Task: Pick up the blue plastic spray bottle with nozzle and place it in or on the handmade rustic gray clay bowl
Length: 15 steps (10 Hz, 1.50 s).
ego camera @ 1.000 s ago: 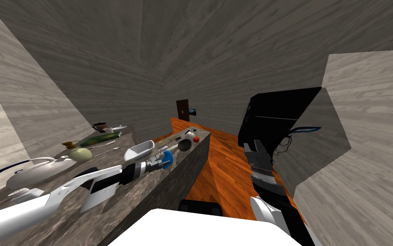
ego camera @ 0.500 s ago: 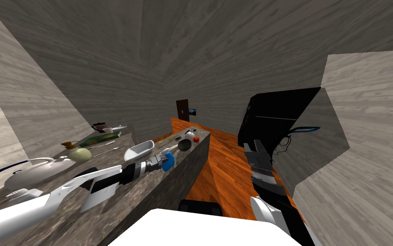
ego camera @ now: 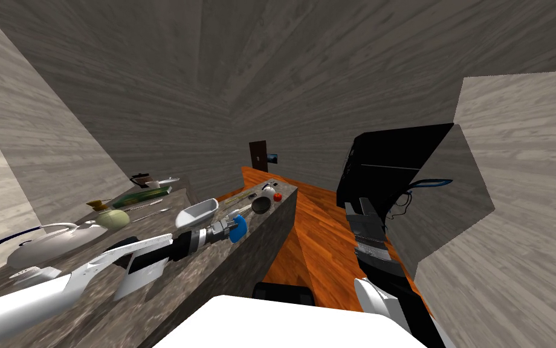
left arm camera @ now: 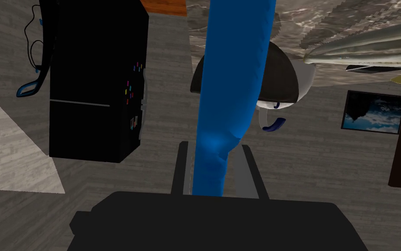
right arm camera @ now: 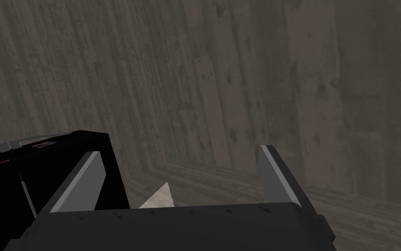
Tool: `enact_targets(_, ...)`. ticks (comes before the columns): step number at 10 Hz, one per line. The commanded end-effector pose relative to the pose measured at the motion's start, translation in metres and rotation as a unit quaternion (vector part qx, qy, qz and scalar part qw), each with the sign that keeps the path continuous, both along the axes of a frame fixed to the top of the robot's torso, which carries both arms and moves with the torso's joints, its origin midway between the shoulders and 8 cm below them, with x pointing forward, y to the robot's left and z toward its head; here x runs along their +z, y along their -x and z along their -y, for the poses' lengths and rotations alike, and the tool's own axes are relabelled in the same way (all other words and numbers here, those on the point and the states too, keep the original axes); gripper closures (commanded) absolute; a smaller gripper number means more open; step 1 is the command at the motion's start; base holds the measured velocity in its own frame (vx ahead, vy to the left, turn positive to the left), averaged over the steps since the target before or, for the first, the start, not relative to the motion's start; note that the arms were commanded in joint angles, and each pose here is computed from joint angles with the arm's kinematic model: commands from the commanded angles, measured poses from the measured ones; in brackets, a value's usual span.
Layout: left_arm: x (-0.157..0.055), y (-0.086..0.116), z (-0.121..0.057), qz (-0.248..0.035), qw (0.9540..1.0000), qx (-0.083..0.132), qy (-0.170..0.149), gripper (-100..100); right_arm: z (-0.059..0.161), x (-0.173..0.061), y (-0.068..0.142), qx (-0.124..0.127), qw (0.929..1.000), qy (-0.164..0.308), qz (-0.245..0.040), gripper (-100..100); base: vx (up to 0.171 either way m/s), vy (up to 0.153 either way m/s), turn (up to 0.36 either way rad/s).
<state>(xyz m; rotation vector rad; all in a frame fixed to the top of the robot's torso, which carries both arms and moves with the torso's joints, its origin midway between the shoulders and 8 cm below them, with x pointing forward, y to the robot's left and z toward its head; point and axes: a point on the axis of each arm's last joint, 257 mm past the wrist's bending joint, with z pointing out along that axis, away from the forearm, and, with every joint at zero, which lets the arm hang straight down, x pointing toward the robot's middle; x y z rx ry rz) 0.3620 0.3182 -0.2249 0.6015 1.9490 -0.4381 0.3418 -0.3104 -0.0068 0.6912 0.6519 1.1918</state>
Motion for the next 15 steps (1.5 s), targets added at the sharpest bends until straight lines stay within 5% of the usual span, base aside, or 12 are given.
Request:
enact_targets(1, 0.003, -0.007, -0.01, -0.001, 0.9999, 0.01, -0.005, 100, 0.0, 0.0, 0.0, 0.0, 1.0, 0.0, 0.0, 0, -0.079, 0.023, -0.031)
enact_targets(7, 0.034, -0.051, -0.058, 0.015, 0.9976, 0.061, -0.026, 100, 0.0, 0.0, 0.0, 0.0, 1.0, 0.0, 0.0, 0, -0.174, 0.075, -0.067)
enact_targets(9, 0.067, -0.078, -0.08, 0.036, 0.995, 0.087, -0.033, 100, 0.0, 0.0, 0.0, 0.0, 1.0, 0.0, 0.0, 0, -0.062, 0.068, -0.15)
enact_targets(13, 0.091, -0.094, -0.09, 0.05, 0.9932, 0.098, -0.036, 100, 0.0, 0.0, 0.0, 0.0, 1.0, 0.0, 0.0, 0, -0.002, 0.023, -0.056)
enact_targets(15, 0.125, -0.111, -0.093, 0.07, 0.9915, 0.105, -0.032, 100, 0.0, 0.0, 0.0, 0.0, 1.0, 0.0, 0.0, 0, 0.036, 0.018, -0.143)
